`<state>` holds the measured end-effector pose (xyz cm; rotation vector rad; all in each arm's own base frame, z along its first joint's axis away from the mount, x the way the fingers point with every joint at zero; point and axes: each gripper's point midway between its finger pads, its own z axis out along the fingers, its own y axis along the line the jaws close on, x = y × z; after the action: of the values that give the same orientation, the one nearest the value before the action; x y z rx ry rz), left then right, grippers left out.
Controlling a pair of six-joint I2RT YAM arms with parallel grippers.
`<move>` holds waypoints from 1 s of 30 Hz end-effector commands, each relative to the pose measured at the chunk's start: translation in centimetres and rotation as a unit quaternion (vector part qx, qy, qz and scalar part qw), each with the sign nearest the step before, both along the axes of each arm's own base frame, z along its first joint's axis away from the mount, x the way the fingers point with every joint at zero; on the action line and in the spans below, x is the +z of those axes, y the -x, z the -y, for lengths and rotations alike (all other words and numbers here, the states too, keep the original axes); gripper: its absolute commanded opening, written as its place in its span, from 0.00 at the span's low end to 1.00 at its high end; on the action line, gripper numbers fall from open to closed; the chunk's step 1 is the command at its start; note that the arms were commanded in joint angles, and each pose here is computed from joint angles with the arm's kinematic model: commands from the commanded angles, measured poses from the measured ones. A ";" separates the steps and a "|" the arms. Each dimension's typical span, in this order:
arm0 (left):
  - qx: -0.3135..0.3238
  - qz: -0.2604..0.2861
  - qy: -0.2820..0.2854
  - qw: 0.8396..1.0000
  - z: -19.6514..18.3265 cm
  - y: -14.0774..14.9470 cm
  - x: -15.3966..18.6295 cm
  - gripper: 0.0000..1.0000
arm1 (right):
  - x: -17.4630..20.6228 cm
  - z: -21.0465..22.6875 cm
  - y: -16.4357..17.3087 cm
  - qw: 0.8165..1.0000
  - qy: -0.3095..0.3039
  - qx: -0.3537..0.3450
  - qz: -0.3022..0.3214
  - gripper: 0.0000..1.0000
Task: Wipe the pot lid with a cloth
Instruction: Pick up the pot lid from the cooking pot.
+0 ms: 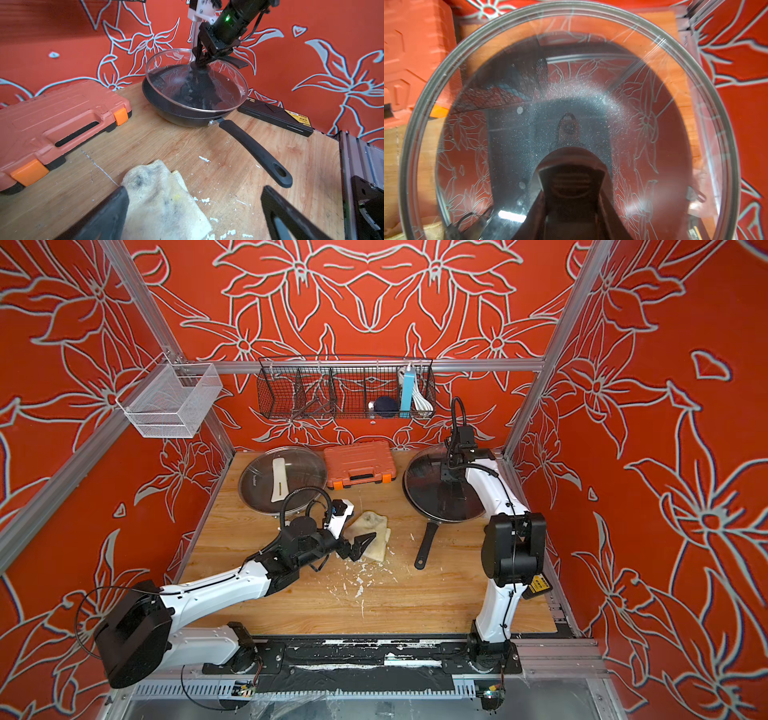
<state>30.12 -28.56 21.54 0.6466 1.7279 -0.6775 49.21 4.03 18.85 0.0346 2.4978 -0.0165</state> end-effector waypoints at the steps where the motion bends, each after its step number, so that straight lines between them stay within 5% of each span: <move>1: 0.017 -0.008 0.009 1.000 -0.1 -0.5 1.1 0.99 | 6.9 0.3 -0.8 0.994 -0.005 -0.011 0.107 0.00; 18: 0.139 -0.178 -0.014 0.974 -1.4 -3.2 -1.0 0.99 | 10.7 -1.2 7.1 0.984 -0.067 0.021 0.165 0.00; 30: 0.191 -0.305 -0.109 0.927 -1.2 -4.2 -7.5 0.92 | 13.2 -3.2 13.8 0.968 -0.115 0.059 0.214 0.00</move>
<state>34.92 -28.08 16.03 0.2750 2.3380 -0.4894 35.02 6.01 26.27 0.0043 2.2659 0.2096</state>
